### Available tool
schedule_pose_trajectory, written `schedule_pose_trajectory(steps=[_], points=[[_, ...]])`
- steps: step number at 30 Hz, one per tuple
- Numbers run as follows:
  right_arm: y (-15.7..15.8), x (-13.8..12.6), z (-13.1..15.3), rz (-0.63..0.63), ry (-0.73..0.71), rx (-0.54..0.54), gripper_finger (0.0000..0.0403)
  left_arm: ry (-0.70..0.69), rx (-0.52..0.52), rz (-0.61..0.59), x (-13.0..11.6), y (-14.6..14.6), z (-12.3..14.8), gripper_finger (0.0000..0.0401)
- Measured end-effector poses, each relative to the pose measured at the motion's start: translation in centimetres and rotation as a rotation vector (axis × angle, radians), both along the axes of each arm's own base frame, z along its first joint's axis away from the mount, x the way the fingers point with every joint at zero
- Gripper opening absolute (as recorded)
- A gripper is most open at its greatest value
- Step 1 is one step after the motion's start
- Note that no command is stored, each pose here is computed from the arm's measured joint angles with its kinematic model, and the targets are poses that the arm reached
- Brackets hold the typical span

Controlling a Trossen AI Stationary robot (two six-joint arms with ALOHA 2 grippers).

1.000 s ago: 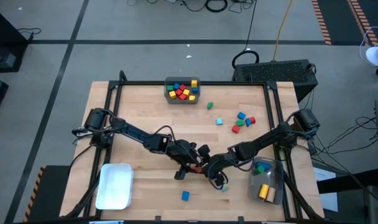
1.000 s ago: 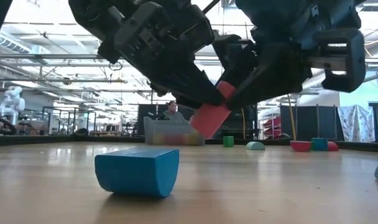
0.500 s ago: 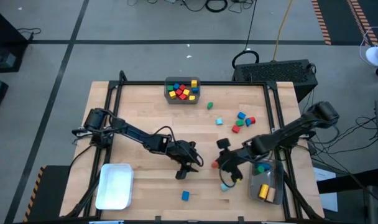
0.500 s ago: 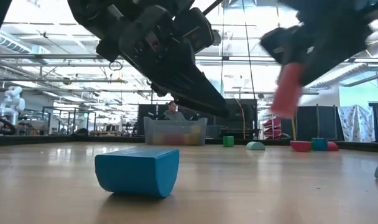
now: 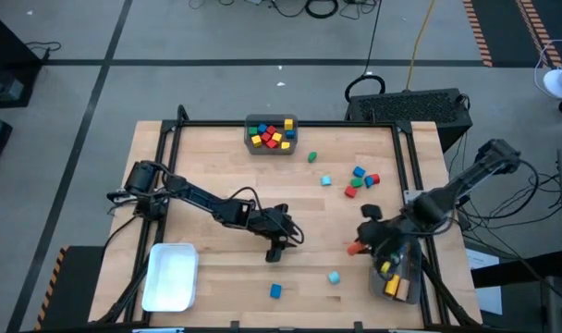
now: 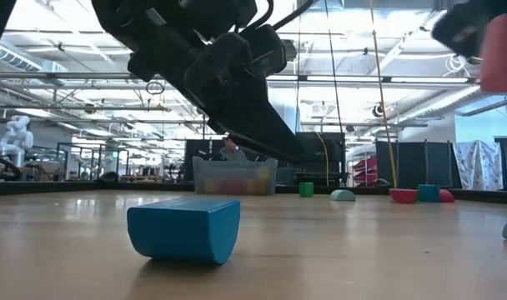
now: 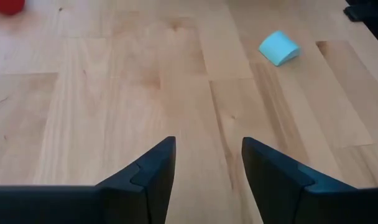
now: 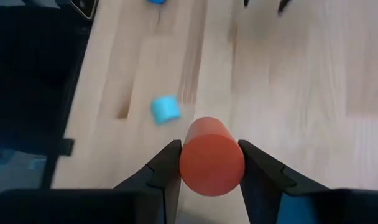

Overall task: Sort blocks by size
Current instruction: Put the orange cylindrical block into the bottom black bin

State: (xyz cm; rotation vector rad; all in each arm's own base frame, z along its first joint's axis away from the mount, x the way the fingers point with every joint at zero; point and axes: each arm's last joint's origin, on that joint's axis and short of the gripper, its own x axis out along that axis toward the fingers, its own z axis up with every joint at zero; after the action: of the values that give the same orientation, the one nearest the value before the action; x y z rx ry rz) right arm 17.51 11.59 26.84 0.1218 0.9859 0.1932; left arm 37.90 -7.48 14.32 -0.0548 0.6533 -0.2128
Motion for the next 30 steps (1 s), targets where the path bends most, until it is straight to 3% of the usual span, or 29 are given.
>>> schedule_pose_trajectory(steps=[7, 19, 30], points=[[0.3, -2.9, 0.2, -0.105, 0.142, 0.076, 0.0113, 0.000, 0.003, 0.003, 0.0, 0.0, 0.0, 0.0187], [2.5, -5.3, 0.0, -0.214, 0.263, 0.187, 0.0117, -0.009, 0.073, 0.081, 0.0, 0.3, -0.1, 0.0187], [4.6, -6.2, -2.5, -0.347, 0.489, 0.118, 0.0131, -0.011, 0.151, 0.139, 0.0, 0.6, -0.2, 0.0187]])
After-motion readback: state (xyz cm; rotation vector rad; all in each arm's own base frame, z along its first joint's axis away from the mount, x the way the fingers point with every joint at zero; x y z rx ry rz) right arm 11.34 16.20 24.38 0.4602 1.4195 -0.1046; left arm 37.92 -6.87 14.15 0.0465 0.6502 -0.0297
